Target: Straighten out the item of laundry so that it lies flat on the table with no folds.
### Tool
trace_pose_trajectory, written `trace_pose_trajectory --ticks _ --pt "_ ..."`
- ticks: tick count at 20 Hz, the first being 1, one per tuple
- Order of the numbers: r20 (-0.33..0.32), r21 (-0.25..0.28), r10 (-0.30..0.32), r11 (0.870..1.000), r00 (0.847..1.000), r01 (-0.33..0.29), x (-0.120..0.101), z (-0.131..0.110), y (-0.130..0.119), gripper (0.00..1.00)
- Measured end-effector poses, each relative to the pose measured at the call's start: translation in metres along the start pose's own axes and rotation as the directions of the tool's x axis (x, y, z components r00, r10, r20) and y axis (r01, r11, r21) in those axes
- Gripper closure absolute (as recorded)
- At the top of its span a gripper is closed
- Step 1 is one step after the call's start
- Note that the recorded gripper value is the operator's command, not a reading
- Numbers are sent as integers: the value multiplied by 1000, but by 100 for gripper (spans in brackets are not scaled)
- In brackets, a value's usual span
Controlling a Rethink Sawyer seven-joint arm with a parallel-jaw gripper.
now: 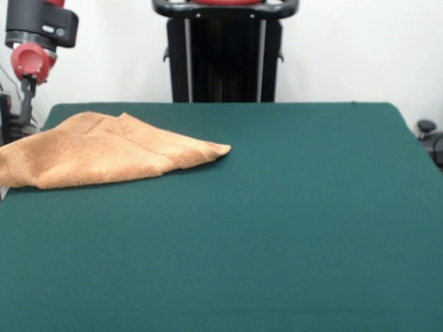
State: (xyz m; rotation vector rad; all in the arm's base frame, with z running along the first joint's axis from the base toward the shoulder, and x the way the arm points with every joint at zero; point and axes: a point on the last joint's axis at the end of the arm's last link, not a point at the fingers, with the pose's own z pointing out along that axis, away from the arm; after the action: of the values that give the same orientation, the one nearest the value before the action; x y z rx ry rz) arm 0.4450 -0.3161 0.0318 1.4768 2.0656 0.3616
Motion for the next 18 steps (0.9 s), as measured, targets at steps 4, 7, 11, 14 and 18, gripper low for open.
trace_pose_trajectory --ticks 4,7,11,14,18 --pt "-21 13 41 999 999 -41 1 3 -14 0" --pt "-46 17 56 998 997 -55 12 8 -18 0" --pt "-70 18 55 998 996 -54 24 14 -16 0" --pt "-92 25 38 999 995 -35 39 18 -12 0" --pt "-123 39 -3 999 992 8 60 23 -3 0"
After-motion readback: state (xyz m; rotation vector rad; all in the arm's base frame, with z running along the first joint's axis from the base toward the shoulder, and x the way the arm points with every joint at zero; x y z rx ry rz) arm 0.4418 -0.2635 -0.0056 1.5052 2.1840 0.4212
